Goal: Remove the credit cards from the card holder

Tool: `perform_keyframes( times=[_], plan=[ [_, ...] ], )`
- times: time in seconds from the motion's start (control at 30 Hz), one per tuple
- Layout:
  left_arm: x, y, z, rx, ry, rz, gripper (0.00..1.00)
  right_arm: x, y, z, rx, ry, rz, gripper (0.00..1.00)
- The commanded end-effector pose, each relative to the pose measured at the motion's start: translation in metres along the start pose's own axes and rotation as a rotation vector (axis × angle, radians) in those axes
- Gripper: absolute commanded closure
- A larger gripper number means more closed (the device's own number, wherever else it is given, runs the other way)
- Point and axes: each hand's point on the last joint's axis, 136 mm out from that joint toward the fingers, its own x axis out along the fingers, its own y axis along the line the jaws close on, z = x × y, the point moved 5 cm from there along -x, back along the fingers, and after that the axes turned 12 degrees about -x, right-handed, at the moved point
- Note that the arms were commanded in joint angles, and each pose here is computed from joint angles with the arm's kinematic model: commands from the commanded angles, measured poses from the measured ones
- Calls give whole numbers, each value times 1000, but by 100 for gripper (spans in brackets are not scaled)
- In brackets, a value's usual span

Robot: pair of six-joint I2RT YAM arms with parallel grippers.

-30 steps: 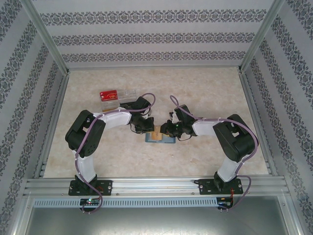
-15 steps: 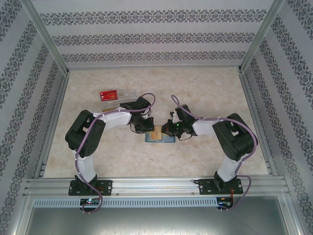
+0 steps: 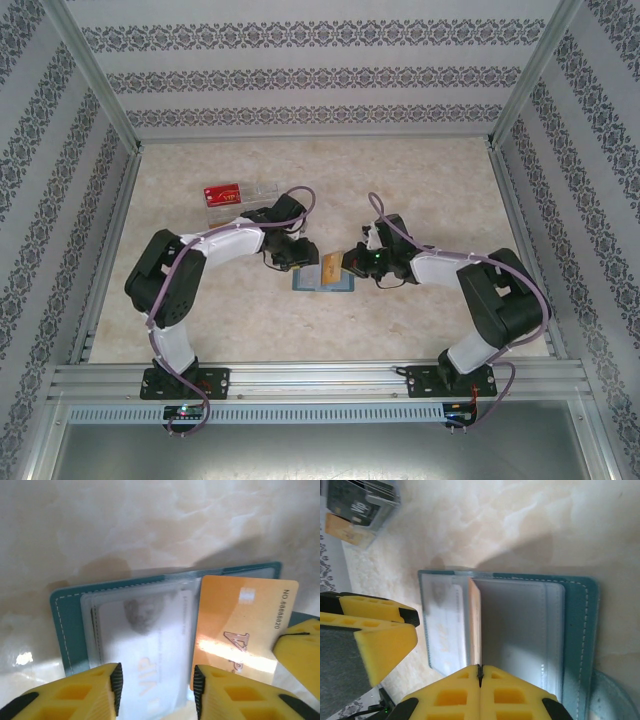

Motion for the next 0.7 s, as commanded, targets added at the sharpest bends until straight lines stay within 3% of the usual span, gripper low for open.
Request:
perform_keyframes(
  times=[0.0,0.27,0.5,0.67],
  plan=[
    [-33,-16,5,-1,-71,-75,50,-14,13,6,-58,-39,44,100],
    [-69,-26,2,-7,-152,-310,27,-40,51,18,-124,-122,195,100],
    [-91,-53,0,-67,-110,-541,26,-54,90,37,-126,-150,407,100],
    [-106,-67,1,-50,-106,-607,28,-56,97,43,-123,-152,448,100]
  ],
)
